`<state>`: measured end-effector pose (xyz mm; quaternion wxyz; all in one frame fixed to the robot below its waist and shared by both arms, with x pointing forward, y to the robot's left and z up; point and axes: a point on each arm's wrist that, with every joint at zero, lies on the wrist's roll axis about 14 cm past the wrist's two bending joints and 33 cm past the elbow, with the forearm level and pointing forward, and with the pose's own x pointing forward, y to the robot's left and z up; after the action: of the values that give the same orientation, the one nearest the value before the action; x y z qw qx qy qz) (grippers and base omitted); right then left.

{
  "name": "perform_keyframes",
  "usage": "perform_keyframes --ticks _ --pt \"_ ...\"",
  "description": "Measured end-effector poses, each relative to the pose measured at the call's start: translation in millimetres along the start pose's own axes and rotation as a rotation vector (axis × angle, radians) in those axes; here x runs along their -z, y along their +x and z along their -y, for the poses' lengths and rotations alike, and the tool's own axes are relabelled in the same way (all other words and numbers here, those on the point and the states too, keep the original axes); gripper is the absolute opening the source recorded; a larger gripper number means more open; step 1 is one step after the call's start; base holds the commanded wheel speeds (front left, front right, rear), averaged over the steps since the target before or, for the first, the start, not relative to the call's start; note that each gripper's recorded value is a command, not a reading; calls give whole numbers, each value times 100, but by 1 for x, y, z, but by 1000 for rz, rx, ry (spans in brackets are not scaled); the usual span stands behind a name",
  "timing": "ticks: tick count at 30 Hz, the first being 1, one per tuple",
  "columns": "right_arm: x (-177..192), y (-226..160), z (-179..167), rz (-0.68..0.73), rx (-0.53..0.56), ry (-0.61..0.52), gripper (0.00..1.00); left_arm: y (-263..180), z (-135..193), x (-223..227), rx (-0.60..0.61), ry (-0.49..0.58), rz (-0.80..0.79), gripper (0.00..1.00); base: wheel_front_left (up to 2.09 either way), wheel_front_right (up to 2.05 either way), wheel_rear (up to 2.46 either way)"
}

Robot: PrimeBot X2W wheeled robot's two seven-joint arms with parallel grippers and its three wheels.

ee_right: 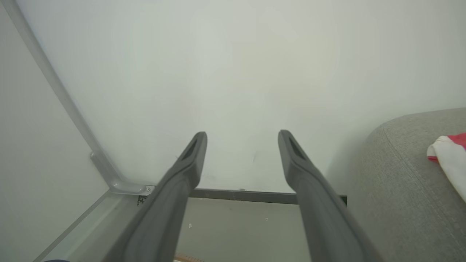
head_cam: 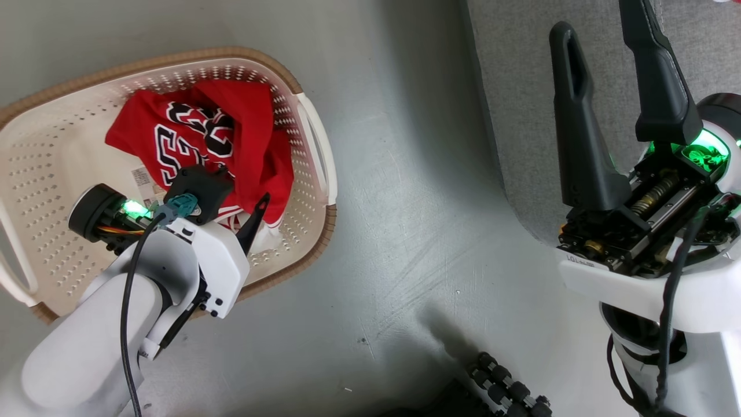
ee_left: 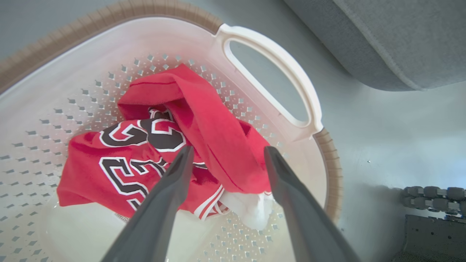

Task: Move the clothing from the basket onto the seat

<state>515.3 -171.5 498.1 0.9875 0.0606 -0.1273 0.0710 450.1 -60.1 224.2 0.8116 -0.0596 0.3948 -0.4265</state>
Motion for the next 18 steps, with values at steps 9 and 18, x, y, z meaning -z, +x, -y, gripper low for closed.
perform_keyframes --ticks 9,18 --pt "1 -2 6 -9 13 -10 100 6 -2 6 -6 -2 -33 100 0 0 0" --pt "5 -4 11 -22 26 -13 100 10 -11 21 -32 64 -89 100 0 0 0"
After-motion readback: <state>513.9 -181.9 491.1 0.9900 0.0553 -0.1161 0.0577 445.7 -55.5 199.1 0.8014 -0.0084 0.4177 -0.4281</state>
